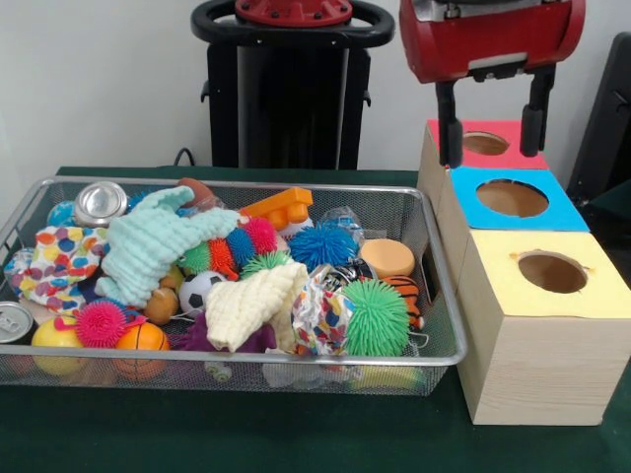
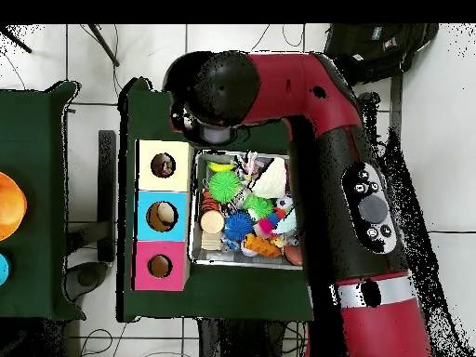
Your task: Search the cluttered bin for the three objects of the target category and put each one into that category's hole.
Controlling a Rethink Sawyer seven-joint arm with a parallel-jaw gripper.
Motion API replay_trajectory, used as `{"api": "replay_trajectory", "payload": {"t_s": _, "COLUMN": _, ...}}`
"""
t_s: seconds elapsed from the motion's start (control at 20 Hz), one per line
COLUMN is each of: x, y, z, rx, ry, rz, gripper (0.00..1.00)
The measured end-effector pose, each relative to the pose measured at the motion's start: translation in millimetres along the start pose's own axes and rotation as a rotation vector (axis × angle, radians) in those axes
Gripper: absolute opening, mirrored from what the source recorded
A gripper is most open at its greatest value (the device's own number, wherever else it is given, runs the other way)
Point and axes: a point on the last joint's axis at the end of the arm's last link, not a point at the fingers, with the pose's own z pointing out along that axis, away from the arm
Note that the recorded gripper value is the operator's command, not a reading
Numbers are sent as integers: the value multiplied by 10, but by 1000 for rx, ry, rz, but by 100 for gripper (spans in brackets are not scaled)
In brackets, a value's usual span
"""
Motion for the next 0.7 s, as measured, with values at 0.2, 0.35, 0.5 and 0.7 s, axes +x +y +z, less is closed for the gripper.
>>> {"api": "replay_trajectory", "payload": {"t_s": 0.2, "x": -183, "y": -178, "z": 27, "rx": 9, "ry": -5, "rz": -34, "gripper": 100}}
{"api": "replay_trajectory", "payload": {"t_s": 0.35, "x": -257, "y": -254, "z": 44, "rx": 12, "ry": -5, "rz": -48, "gripper": 100}}
{"api": "replay_trajectory", "payload": {"t_s": 0.5, "x": -371, "y": -366, "z": 68, "rx": 15, "ry": -6, "rz": -67, "gripper": 100}}
{"api": "replay_trajectory", "payload": {"t_s": 0.7, "x": -512, "y": -521, "z": 107, "rx": 22, "ry": 1, "rz": -88, "gripper": 100}}
